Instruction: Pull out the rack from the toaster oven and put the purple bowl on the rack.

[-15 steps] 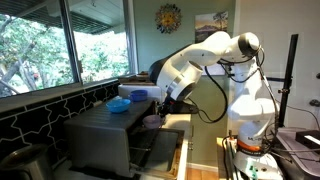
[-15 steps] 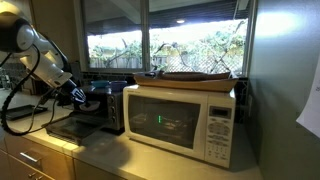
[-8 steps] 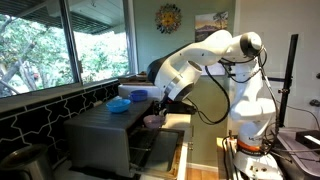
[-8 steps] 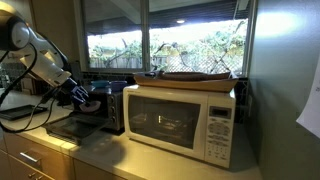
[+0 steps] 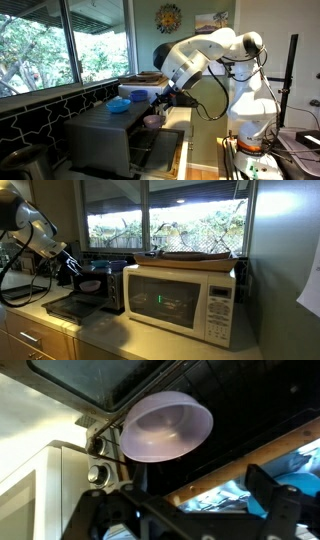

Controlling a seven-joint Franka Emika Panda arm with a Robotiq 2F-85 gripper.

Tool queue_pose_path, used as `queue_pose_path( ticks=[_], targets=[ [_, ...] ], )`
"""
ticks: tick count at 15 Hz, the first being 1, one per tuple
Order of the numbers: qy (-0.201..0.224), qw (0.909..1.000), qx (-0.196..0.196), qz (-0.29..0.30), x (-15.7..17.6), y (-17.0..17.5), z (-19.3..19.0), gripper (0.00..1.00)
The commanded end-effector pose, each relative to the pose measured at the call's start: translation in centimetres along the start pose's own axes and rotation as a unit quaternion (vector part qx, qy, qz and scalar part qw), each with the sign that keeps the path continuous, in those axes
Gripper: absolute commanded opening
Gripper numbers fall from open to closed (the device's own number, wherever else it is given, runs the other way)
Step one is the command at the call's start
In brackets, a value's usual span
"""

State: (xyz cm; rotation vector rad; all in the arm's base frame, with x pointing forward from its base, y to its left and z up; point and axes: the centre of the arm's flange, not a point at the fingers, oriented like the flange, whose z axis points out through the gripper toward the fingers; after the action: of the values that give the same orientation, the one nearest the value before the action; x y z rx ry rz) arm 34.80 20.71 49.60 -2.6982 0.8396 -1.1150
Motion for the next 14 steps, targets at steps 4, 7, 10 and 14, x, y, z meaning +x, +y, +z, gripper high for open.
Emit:
queue_pose_path(
  ticks=[4, 7, 10, 14],
  targets=[
    [-0.079, 0.9839, 0.065, -0.147, 2.6, 1.3, -7.6, 1.0],
    [-0.136, 0.9691, 0.07, -0.194, 2.8, 1.6, -9.4, 1.0],
    [-0.176, 0.9569, 0.059, -0.223, 2.9, 2.0, -10.4, 1.0],
    [-0.16, 0.9553, 0.039, -0.246, 3.8, 2.6, -10.4, 1.0]
  ],
)
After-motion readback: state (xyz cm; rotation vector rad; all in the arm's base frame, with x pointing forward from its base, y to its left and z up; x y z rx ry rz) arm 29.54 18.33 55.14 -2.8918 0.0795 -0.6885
